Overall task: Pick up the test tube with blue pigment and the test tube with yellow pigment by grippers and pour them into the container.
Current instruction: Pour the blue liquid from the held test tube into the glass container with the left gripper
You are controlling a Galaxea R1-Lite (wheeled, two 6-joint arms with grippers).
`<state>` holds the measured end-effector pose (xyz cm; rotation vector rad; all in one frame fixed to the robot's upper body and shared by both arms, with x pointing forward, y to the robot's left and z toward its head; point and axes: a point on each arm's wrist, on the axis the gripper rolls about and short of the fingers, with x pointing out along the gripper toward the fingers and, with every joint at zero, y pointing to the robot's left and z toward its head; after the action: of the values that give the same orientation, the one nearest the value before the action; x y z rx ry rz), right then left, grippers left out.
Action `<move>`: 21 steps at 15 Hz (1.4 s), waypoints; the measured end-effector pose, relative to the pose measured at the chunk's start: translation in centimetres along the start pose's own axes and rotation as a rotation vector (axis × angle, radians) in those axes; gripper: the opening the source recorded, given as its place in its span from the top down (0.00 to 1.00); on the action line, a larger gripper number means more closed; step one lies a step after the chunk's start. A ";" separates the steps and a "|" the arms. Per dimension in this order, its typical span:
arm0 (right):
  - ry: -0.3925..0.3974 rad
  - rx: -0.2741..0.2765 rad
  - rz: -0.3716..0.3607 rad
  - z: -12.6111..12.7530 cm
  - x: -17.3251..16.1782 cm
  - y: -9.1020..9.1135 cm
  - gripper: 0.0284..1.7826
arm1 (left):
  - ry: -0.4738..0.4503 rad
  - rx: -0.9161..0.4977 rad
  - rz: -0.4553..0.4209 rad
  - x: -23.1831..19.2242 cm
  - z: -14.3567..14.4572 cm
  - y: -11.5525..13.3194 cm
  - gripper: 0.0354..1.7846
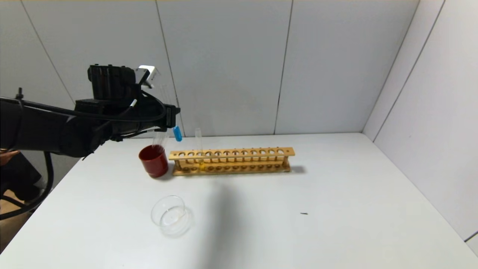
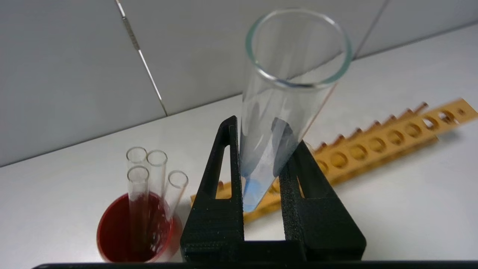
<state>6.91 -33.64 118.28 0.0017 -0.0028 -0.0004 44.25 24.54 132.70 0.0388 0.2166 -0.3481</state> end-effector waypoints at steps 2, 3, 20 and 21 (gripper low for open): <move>0.000 0.000 0.000 0.0 0.0 0.0 0.02 | 0.026 0.067 0.005 -2.6 0.1 -0.1 0.83; 0.000 0.000 0.000 0.0 0.0 0.0 0.02 | 0.040 0.112 0.007 -4.2 0.0 -0.1 0.83; 0.000 0.000 0.000 0.0 0.0 0.0 0.02 | 0.151 1.078 -0.239 -13.6 -9.0 4.5 0.83; 0.000 0.000 0.000 0.0 0.0 0.0 0.02 | 0.153 1.137 -0.252 -13.2 -9.2 4.7 0.83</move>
<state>6.91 -33.64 118.28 0.0017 -0.0028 -0.0004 31.91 34.02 126.54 1.1699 0.1515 -0.6845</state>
